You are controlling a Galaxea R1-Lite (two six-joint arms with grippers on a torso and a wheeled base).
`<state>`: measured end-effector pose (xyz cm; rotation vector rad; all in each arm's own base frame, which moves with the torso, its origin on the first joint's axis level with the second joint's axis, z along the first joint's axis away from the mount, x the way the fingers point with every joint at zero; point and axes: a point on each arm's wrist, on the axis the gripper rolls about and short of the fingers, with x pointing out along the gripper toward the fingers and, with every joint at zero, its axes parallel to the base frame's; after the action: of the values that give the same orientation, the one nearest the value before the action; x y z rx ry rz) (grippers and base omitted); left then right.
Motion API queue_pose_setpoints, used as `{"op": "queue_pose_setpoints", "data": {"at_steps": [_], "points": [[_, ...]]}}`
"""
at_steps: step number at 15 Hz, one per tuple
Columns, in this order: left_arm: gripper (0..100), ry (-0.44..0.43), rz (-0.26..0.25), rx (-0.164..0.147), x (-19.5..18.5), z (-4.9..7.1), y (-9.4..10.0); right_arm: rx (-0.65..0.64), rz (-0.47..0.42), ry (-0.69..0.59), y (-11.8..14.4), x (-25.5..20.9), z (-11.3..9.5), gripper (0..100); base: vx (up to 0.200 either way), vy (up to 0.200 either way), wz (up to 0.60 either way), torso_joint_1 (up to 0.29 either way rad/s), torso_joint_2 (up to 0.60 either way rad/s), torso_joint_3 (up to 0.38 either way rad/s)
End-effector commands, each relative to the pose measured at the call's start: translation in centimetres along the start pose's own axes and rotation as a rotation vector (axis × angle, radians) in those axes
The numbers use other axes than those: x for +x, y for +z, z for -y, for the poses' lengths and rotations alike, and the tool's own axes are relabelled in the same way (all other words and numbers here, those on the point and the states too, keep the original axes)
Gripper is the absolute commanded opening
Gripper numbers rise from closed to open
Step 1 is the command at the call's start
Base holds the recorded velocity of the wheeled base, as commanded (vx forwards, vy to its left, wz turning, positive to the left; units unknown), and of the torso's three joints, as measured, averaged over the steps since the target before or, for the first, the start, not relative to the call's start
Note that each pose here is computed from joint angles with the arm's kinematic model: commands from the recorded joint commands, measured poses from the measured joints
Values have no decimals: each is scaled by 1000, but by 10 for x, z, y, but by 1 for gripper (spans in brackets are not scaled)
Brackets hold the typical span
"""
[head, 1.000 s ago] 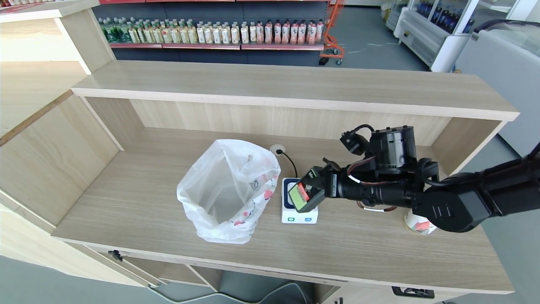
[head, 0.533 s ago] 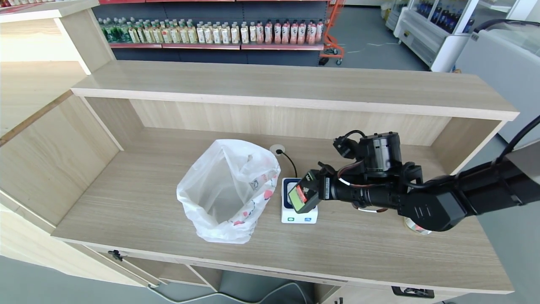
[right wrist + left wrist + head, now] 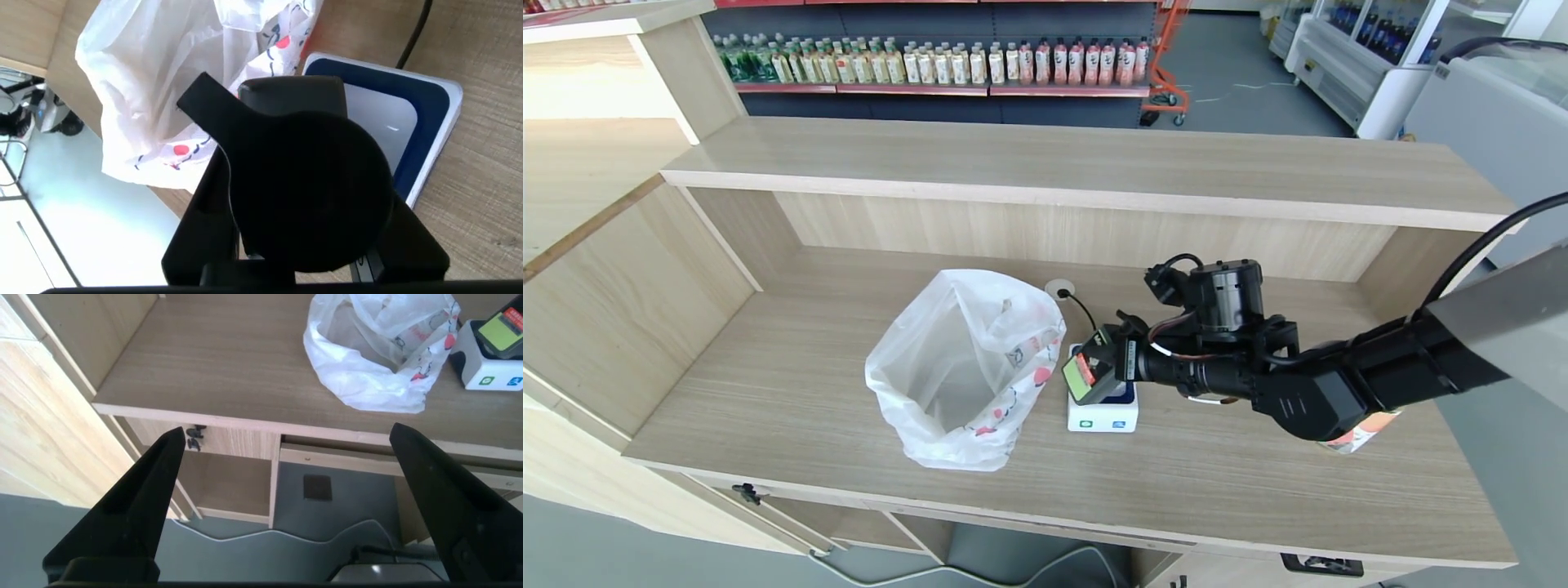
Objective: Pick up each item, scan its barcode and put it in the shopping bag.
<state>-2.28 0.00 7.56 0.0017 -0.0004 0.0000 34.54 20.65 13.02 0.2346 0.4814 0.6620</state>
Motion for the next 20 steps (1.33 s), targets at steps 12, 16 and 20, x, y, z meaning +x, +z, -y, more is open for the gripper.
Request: {"op": "queue_pose_setpoints", "data": {"at_steps": [12,16,20], "points": [[100,0,0,0,0,0,0,-113,154,-26,46,-39,-7,0,0,0,0,0,0,0],[100,0,-2,0,0,0,0,-400,272,-243,64,-121,-6,0,0,0,0,0,0,0],[100,0,-2,1,0,0,0,-433,178,-285,22,-153,-7,0,0,0,0,0,0,0]]}}
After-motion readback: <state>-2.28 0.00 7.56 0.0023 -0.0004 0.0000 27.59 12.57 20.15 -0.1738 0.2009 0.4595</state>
